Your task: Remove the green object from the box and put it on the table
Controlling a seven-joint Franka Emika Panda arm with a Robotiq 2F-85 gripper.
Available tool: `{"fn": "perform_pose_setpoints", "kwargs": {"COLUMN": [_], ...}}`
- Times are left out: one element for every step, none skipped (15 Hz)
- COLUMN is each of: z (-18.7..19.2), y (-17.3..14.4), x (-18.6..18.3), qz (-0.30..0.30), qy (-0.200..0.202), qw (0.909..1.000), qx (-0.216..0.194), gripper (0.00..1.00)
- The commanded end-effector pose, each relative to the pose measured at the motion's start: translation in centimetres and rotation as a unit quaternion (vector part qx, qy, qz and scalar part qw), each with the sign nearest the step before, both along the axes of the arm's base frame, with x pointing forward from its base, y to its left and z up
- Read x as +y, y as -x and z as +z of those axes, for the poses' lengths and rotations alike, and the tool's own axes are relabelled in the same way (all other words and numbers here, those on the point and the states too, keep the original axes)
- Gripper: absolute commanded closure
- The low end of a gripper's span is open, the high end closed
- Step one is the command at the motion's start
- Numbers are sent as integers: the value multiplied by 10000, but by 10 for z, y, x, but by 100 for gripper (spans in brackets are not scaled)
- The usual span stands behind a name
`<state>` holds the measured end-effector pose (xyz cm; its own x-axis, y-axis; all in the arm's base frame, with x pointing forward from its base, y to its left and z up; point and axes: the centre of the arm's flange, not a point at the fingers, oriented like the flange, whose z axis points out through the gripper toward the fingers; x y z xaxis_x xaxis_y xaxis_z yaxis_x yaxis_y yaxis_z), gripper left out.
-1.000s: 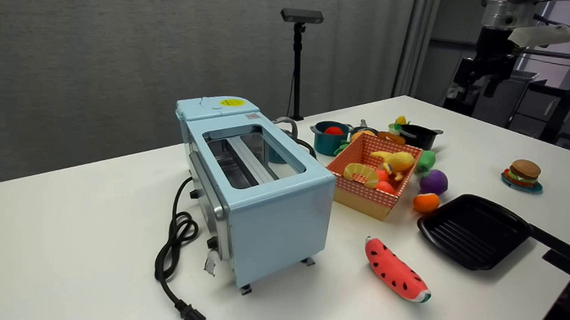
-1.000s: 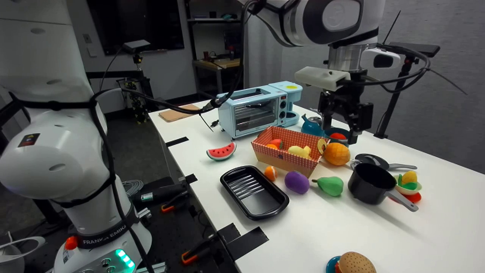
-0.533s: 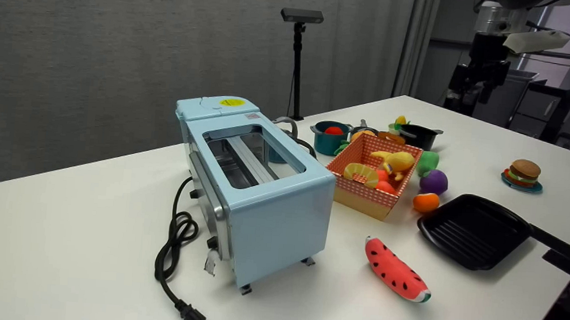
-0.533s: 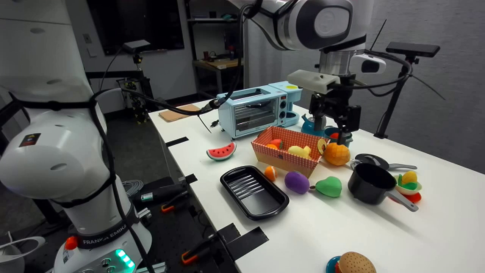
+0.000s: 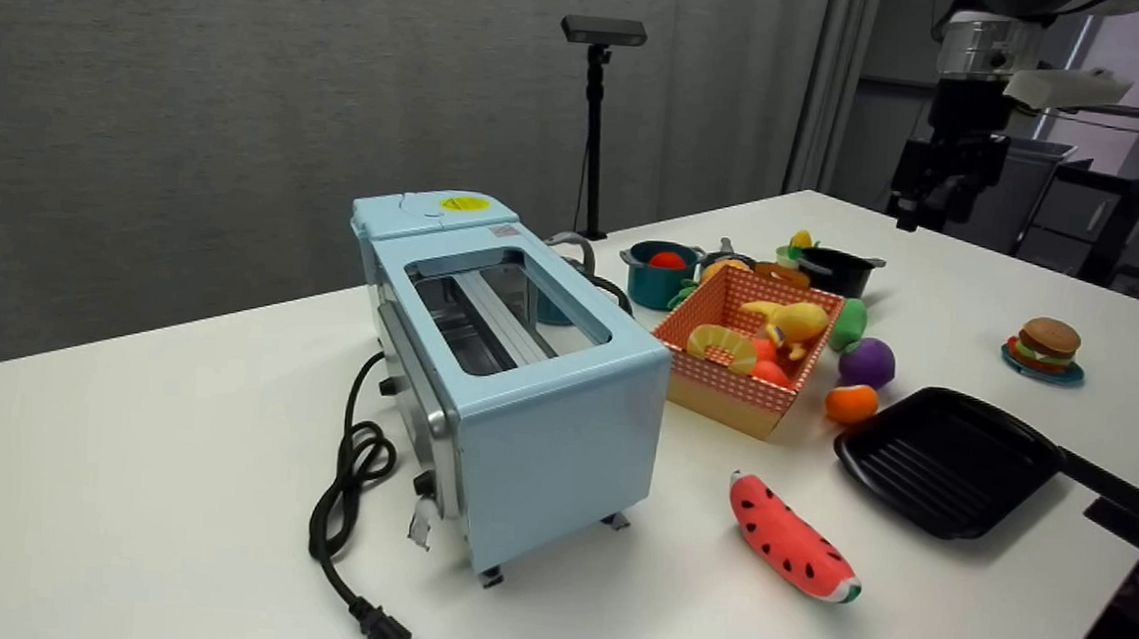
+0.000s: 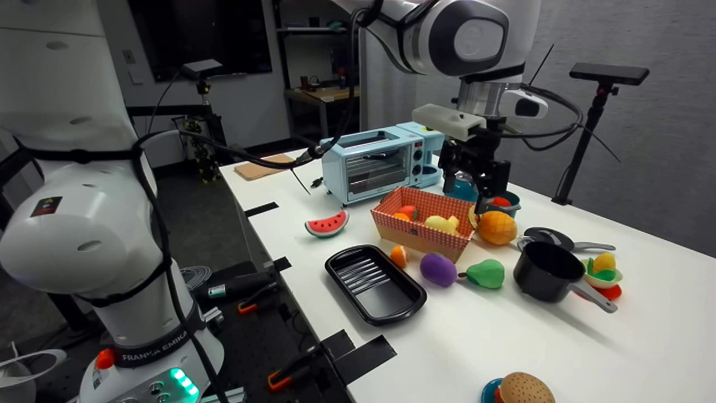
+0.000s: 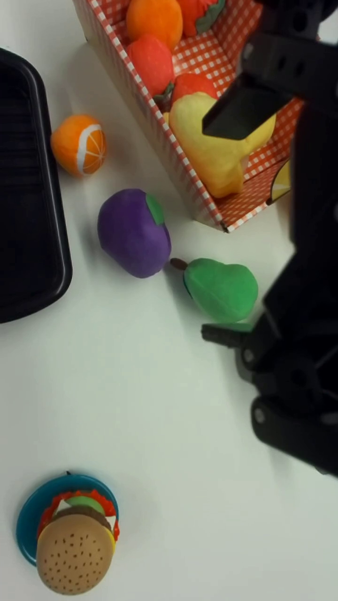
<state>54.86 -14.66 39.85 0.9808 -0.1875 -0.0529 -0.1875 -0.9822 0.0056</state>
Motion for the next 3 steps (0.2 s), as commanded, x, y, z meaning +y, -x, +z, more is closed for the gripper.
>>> {"fn": "perform_pose_setpoints", "kwargs": {"z": [0, 0, 0], "y": [0, 0, 0], "x": [0, 0, 0], "qz": [-2, -2, -2], "qy": [0, 0, 0], "qw": [10000, 10000, 10000], "qx": [0, -1, -1], "gripper": [0, 0, 0]}}
